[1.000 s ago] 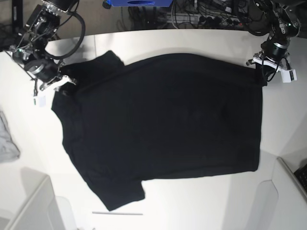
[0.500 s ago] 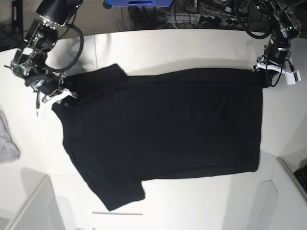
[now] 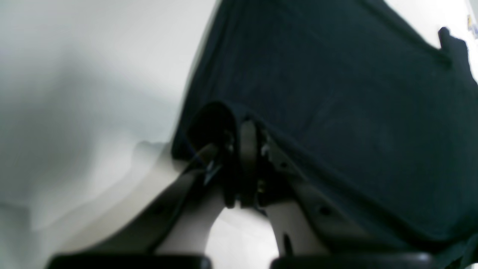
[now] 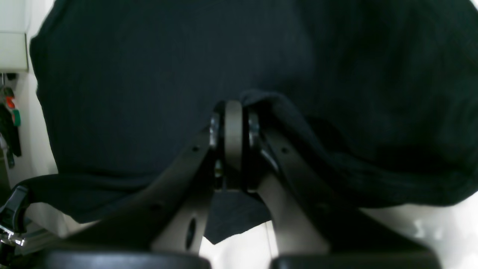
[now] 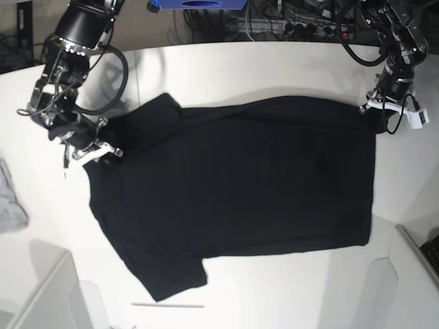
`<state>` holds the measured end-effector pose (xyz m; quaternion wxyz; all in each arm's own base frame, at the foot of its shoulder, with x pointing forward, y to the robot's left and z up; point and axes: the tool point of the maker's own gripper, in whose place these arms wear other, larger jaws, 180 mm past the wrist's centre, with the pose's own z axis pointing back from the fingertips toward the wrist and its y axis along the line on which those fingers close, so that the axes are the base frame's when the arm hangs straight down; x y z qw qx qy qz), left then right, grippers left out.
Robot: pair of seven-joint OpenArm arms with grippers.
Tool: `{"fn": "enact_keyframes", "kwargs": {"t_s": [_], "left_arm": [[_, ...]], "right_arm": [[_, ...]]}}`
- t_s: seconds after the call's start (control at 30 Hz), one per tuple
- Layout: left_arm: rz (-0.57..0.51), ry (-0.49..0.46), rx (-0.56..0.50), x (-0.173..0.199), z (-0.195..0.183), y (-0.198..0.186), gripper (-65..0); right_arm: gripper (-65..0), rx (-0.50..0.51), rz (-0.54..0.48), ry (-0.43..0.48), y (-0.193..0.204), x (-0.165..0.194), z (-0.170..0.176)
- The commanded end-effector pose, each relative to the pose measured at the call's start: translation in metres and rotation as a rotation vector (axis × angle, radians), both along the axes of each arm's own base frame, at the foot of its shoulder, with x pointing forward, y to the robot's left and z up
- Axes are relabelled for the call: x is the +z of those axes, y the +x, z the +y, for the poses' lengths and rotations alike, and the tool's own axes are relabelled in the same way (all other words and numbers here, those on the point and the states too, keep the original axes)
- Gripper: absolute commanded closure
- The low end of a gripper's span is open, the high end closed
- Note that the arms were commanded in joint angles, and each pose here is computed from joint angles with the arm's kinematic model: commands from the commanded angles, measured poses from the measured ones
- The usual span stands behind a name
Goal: Fold the T-shirt properly
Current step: 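Hold the shoulders raised and drag the shirt toward the robot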
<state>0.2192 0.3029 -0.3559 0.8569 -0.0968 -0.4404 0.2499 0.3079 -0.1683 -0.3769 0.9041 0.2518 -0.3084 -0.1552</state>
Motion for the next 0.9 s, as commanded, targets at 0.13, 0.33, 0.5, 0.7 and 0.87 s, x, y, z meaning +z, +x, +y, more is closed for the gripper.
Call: {"fn": "enact_keyframes", "kwargs": {"t_s": [0.13,0.33,0.5,0.7,0.87], "left_arm": [[-0.036,-0.003,0.038,0.009,0.009,0.010,0.0],[-0.050,-0.016,0.067,0.013,0.012,0.019,0.0],[-0.062,-0.017,0.070,0.015,0.013,0.024,0.0],[-0.082,-0.022,0.080,0.021,0.014,0.033,0.0],[-0.058,-0.035,0.094,0.015,0.017,0.036,0.0]], "right_arm": [[0.0,-0.007,-0.092,0.000,0.024,0.027,-0.003],[0.0,-0.010,-0.095,0.004,0.032,0.028,-0.006],[0.0,-0.012,-0.095,0.011,0.039,0.029,-0.007],[0.0,-0.013,-0.108,0.020,0.048,0.034,-0.007],[0.0,-0.014,-0.103,0.034,0.055,0.033,-0.005]]}}
